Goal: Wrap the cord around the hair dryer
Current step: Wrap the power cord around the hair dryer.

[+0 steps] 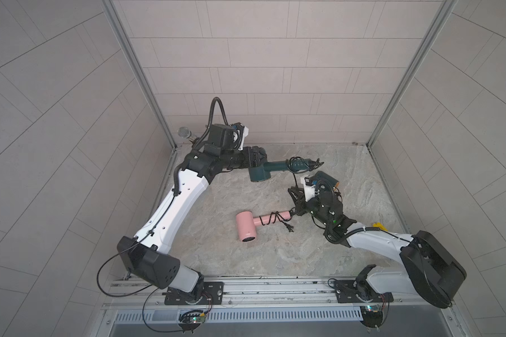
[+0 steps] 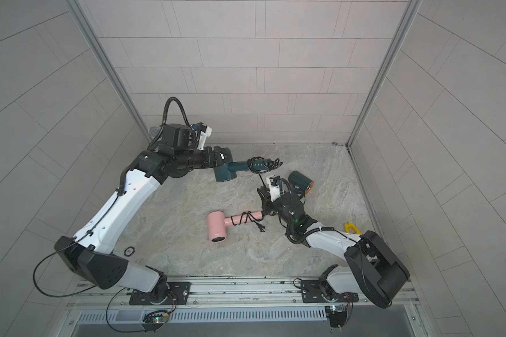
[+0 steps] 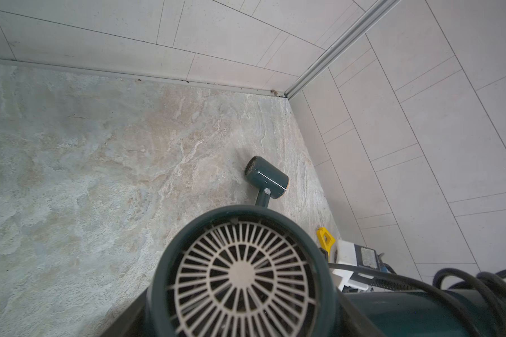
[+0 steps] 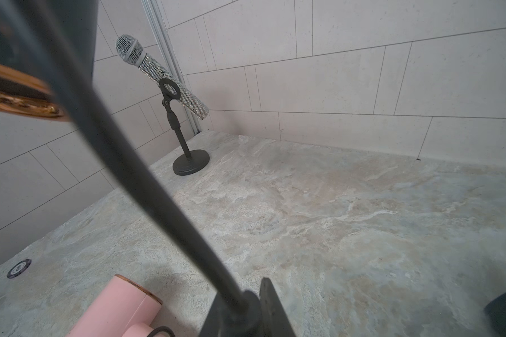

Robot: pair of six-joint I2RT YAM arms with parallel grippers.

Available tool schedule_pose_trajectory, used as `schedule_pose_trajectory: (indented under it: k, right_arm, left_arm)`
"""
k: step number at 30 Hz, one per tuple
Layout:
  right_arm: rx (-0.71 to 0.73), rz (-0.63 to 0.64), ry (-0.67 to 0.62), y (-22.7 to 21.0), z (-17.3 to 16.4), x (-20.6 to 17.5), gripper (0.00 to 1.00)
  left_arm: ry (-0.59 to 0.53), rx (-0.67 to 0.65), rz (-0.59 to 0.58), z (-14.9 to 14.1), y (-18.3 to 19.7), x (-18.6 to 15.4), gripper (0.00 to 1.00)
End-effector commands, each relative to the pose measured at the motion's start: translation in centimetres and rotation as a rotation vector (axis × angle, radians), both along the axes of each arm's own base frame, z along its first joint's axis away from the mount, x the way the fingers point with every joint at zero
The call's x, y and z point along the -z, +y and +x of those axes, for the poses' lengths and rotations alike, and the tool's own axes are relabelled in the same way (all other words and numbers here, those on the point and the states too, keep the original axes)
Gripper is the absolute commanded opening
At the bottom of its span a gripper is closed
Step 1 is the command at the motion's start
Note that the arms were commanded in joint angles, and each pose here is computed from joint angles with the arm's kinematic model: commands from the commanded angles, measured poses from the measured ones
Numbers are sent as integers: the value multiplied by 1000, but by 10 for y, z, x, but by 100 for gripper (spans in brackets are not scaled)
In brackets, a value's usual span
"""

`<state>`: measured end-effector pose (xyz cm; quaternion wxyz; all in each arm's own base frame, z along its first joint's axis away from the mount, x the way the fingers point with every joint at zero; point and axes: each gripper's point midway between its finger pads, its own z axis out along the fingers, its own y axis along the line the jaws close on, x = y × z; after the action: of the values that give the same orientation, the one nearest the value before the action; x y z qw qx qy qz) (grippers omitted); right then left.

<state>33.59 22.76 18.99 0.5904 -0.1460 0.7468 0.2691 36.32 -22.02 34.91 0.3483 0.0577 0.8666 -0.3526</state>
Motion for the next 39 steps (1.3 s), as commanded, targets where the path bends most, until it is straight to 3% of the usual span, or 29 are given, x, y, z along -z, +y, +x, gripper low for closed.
schedule_pose_trajectory:
  k: [1,9,18,22,29,36,39]
  right_arm:
    - [16,-24,96,-9,-7,29,0]
    - [6,-49,156,-16,-25,39,0]
    - [-76,-141,270,-12,-55,57,0]
    - [-157,-205,345,-1,-71,52,0]
    - [-288,-328,391,19,-95,28,0]
    - [-382,-383,362,44,-109,-7,0]
    - [-386,-493,340,44,-109,-20,0]
  left_arm:
    - [-184,-61,-193,0,9,-78,0]
    - [-203,-322,-122,25,54,-62,0]
    - [-230,-615,-138,48,99,-41,0]
    - [-295,-669,56,42,104,-37,0]
    - [-356,-747,295,38,113,-23,0]
    - [-431,-745,555,34,103,-14,0]
    - [-450,-710,639,32,96,-6,0]
